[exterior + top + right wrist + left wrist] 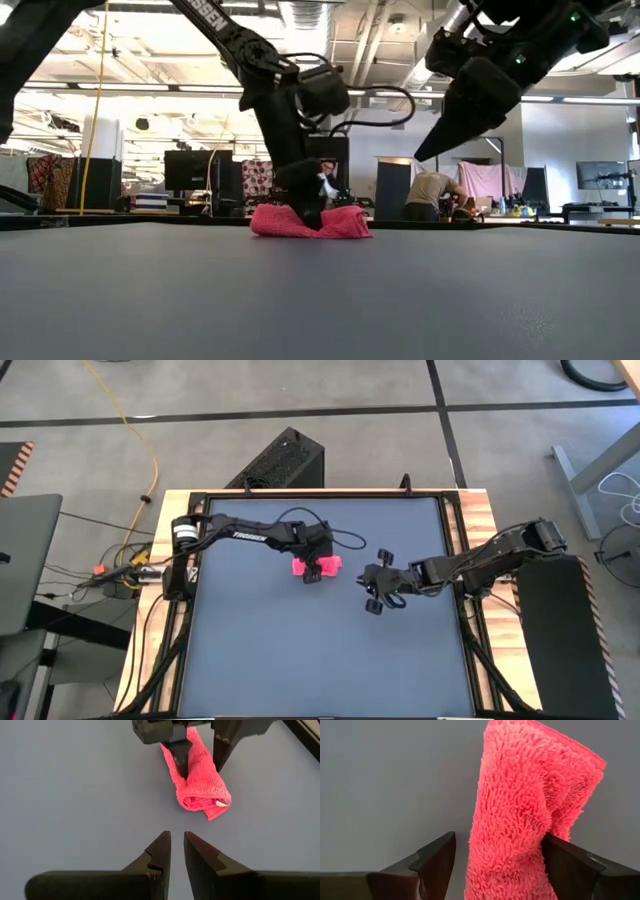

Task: Roll towel
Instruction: Move the light red towel to the middle left of the table

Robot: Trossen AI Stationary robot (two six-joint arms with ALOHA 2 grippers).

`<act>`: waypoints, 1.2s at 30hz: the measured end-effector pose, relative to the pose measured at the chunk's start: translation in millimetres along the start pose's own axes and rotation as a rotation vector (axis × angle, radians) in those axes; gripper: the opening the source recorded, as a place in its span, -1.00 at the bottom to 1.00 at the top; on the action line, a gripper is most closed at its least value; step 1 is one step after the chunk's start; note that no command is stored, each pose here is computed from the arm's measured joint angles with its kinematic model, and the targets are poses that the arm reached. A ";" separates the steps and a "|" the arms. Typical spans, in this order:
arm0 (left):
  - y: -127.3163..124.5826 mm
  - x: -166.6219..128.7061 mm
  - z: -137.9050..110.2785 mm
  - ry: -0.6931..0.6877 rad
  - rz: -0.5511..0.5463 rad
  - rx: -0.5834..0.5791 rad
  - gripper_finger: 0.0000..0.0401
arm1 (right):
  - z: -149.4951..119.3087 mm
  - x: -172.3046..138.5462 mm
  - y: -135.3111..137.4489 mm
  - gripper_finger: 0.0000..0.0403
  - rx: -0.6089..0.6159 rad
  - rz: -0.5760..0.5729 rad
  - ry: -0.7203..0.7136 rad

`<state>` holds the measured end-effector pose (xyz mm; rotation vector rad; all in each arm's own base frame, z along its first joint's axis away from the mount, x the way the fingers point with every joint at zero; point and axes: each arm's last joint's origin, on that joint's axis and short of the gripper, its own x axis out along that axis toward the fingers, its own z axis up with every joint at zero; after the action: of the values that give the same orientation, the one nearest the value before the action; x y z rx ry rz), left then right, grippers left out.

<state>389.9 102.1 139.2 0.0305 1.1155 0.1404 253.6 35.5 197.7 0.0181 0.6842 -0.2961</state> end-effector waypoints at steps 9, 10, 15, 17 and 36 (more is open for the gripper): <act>5.1 0.1 -7.0 0.046 -0.063 -0.073 -0.06 | 3.6 0.0 0.3 -0.61 0.004 -0.009 -0.038; 5.4 -2.7 -7.6 0.051 -0.068 -0.079 -0.19 | 3.6 0.0 0.3 -0.61 0.003 -0.009 -0.037; 11.2 -22.3 -6.8 0.039 -0.106 -0.159 -0.88 | 3.5 0.0 0.2 -0.61 0.003 -0.009 -0.036; 14.6 -33.3 -3.8 0.005 -0.131 -0.212 -0.92 | 3.1 0.0 0.2 -0.61 0.002 -0.010 -0.033; -79.5 -124.4 -138.8 -0.275 -0.300 -1.080 -0.96 | 2.8 -3.7 9.1 -0.61 -0.040 0.022 -0.052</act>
<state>219.5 1.1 181.6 -1.0451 0.6475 0.4379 255.1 44.9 201.4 -0.0197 0.6382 -0.2607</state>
